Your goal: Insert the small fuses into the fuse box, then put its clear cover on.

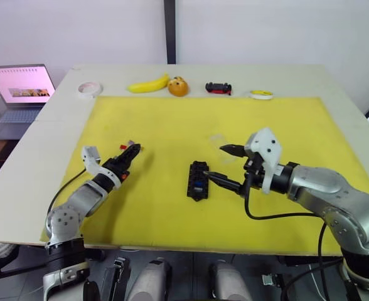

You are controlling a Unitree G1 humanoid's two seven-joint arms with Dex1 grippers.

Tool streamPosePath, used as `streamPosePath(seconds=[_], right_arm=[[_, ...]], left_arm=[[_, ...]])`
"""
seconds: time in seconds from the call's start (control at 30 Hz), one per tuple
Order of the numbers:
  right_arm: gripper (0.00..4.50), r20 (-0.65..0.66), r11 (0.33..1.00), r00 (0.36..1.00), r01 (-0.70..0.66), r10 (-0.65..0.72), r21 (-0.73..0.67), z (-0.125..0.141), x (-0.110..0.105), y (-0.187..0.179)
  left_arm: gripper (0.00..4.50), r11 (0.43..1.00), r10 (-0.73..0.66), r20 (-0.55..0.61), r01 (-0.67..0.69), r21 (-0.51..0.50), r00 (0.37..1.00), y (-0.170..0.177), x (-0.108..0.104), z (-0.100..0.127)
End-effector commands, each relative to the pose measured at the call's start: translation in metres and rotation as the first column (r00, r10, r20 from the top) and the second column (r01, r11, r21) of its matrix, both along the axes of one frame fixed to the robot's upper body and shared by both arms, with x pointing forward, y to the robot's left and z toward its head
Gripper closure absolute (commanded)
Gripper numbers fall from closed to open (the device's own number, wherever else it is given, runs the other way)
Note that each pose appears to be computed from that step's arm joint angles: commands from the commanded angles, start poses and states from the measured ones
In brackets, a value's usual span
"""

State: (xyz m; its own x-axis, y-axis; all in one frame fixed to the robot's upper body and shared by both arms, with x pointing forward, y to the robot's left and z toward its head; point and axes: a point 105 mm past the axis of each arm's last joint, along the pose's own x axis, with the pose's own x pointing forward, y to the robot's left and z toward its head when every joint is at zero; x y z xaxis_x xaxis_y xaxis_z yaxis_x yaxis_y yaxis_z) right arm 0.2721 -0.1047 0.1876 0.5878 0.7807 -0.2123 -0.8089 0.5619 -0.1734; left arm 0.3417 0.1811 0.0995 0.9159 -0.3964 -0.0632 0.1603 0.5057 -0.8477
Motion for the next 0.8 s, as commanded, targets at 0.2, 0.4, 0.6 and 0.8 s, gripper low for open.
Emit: streamPosePath(seconds=[0.2,0.4,0.6,0.8], right_arm=[[0.0,0.053,1.0,0.998,-0.014,0.014,0.0,0.0126,-0.006,0.0016],[0.0,0.051,1.0,0.999,-0.004,0.004,0.004,0.014,-0.0068,-0.0008],[0.0,0.057,1.0,0.998,-0.001,0.001,0.006,0.0165,-0.0058,-0.0009],[0.0,0.058,1.0,0.998,0.005,-0.006,0.008,0.0165,-0.0046,-0.0018]], left_arm=[[1.95,1.0,-0.022,-0.078,0.023,0.011,0.997,-0.0071,0.0017,-0.0208],[1.95,1.0,-0.018,-0.079,0.018,0.0,0.997,-0.0089,0.0023,-0.0217],[1.95,0.999,-0.036,-0.068,0.036,-0.009,0.997,-0.0154,0.0067,-0.0183],[1.95,0.999,-0.043,-0.069,0.043,-0.004,0.997,-0.0161,0.0095,-0.0188]])
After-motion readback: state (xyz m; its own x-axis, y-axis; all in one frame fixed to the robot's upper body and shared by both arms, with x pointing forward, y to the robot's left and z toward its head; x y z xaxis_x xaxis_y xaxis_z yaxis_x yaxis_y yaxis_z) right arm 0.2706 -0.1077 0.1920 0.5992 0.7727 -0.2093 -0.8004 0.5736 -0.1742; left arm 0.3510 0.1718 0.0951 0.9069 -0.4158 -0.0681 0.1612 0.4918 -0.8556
